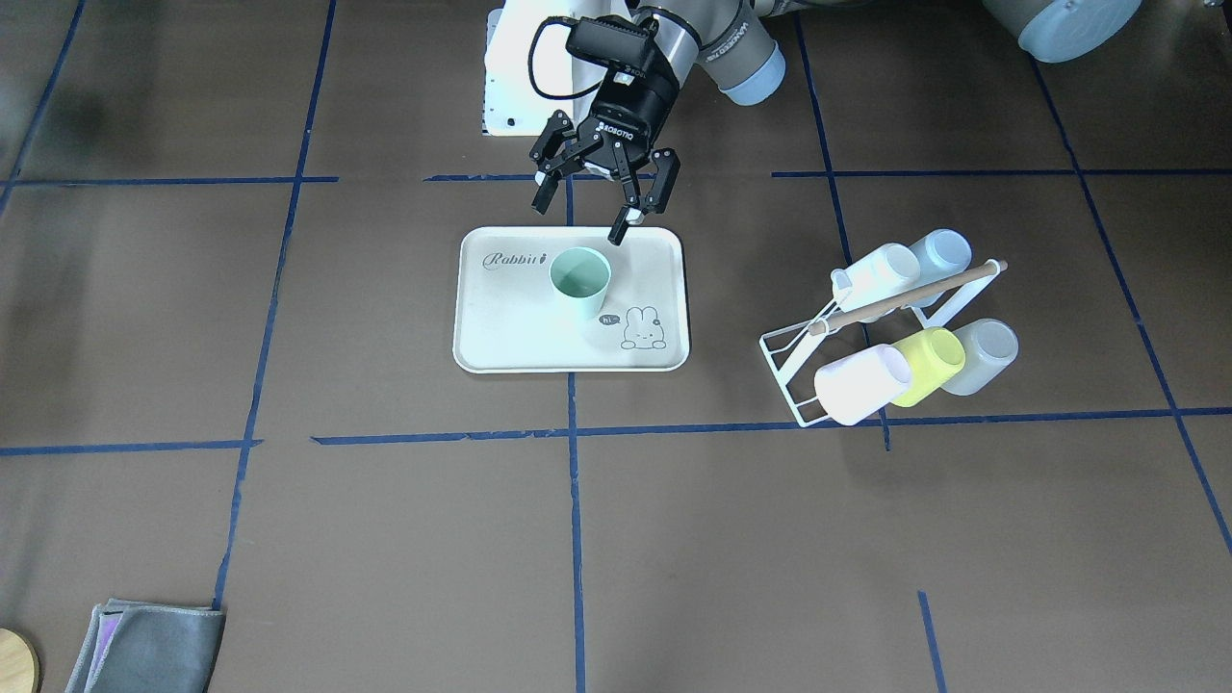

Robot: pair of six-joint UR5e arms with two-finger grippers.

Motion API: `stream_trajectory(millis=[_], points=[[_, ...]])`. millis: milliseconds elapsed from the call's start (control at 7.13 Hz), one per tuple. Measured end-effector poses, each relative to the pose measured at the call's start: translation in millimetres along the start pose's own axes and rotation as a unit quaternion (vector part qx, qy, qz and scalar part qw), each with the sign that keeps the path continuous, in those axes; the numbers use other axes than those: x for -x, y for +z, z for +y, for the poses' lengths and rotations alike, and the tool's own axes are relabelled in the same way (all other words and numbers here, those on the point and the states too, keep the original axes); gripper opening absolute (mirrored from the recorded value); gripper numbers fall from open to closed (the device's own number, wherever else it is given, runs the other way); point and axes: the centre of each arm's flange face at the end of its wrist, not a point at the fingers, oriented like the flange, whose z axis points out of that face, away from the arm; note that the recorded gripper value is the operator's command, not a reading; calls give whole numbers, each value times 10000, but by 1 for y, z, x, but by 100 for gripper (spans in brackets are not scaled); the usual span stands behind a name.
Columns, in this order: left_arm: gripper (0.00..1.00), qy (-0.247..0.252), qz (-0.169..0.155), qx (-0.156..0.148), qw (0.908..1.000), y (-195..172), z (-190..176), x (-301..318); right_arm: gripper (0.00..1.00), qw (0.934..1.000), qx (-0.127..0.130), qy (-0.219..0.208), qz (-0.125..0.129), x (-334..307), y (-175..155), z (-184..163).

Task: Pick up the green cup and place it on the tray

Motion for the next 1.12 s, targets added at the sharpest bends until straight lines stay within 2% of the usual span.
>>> stream_trajectory(millis=[280, 421, 561, 841, 981, 1121], points=[[97, -24, 9, 404, 9992, 10, -30, 31, 100, 10000, -5, 38, -6, -17, -3, 14], [97, -71, 41, 821, 9966, 12, -55, 59, 100, 10000, -3, 65, -5, -22, -4, 18], [97, -62, 35, 1407, 9900, 11, -76, 92, 100, 10000, -4, 97, -11, -27, -4, 22], [98, -100, -151, 2620, 9649, 2, -98, 160, 100, 9999, -19, 168, -31, -33, -6, 28], [98, -282, -236, 3200, 9467, -3, -97, 201, 100, 9998, -26, 211, -30, -37, -7, 32], [99, -608, -289, 3758, 9243, -11, -101, 251, 100, 9996, -44, 261, -21, -42, -10, 35]])
